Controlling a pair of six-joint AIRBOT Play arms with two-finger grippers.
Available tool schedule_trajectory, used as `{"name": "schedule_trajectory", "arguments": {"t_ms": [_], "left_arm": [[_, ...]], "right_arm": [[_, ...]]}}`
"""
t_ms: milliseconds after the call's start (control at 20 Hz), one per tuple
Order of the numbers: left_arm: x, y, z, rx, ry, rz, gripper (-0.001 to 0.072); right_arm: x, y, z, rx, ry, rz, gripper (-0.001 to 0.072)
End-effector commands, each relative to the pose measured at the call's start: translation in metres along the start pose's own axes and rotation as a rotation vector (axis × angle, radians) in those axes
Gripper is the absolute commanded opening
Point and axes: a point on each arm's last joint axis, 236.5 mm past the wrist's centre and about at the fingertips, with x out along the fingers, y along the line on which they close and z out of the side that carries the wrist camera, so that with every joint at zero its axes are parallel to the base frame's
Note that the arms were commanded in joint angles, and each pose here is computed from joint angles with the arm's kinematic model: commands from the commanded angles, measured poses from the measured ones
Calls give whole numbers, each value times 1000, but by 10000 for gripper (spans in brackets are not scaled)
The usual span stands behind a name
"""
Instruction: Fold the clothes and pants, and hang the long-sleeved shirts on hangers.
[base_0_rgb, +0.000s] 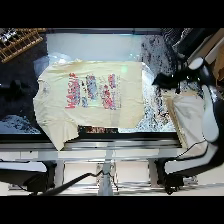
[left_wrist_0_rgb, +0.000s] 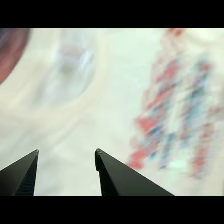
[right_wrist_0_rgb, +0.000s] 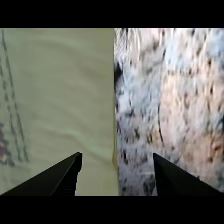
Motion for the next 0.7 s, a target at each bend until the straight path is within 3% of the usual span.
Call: {"name": "schedule_trajectory", "arguments": {"t_ms": [0,50,350,650], "left_arm": [[-14,62,-98,-64,82,281,564],[-6,60,-115,-68,55,271,612],[10,45,-151,-96,12,207,611],[15,49,-158,-101,24,213,609]], "right_arm": [[7,7,-105,41,95,27,547],[11,13,-122,0,76,23,546],[28,41,-179,-261,156,-142,541],[80,77,-168,-436,33,-286,530]]}}
